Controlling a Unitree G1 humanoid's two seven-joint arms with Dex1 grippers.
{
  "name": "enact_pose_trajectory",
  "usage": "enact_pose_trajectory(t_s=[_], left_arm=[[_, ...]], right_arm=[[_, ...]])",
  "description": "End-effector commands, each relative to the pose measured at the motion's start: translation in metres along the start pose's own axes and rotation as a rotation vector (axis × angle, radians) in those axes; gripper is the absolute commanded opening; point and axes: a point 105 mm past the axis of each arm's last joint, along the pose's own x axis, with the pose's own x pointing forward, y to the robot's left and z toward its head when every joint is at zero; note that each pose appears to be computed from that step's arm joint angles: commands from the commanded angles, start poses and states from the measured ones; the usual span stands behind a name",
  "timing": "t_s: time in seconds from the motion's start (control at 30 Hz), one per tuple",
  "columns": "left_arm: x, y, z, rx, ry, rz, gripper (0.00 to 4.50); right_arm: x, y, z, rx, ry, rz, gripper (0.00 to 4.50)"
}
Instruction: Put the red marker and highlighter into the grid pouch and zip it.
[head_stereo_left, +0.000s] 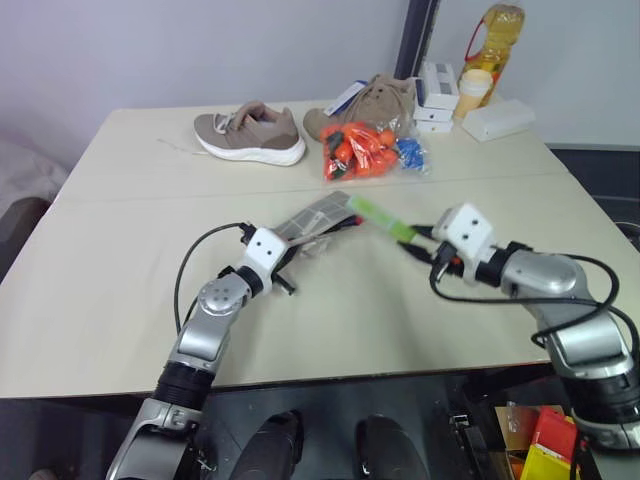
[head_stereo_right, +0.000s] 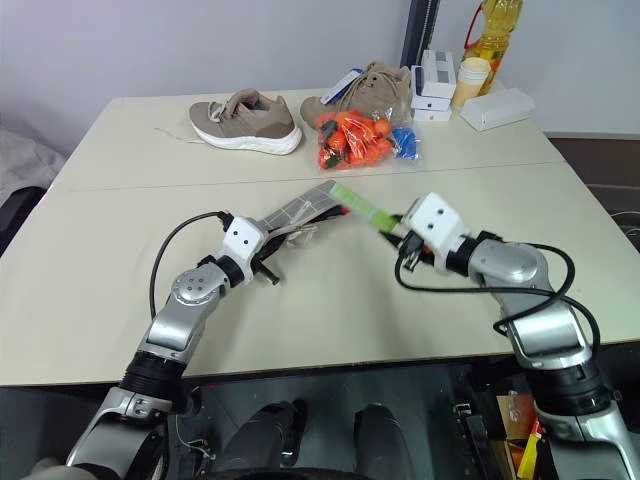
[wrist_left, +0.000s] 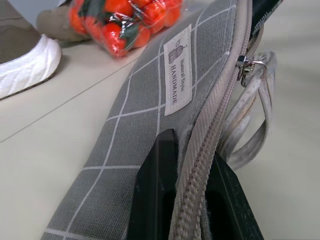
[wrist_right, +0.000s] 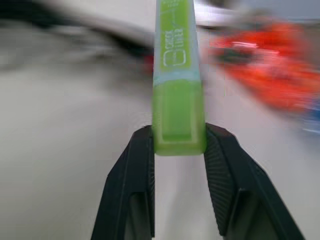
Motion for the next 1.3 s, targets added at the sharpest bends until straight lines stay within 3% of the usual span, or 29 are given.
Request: enact_pose_trajectory(t_s=[0.03, 0.97, 1.13, 1.3], left_arm=[[0.001, 0.004, 0.015, 0.041, -0.055, 0.004, 0.0], [-0.001, -0.015, 0.027, 0.144, -0.114, -0.1, 0.0], [-0.003, -0.023, 0.03, 0.178, -0.128, -0.146, 0.0], [-0.004, -0.034, 0.032, 0.255, -0.145, -0.214, 0.0]], right_arm=[[-0.001, 0.014, 0.012, -0.027, -0.016, 0.082, 0.82], [0.005, -0.016, -0.016, -0.059, 0.167, -0.061, 0.82], [0.0, -0.026, -0.013, -0.154, 0.218, -0.069, 0.82], [0.004, -0.02, 0.009, -0.353, 0.241, 0.024, 0.82]])
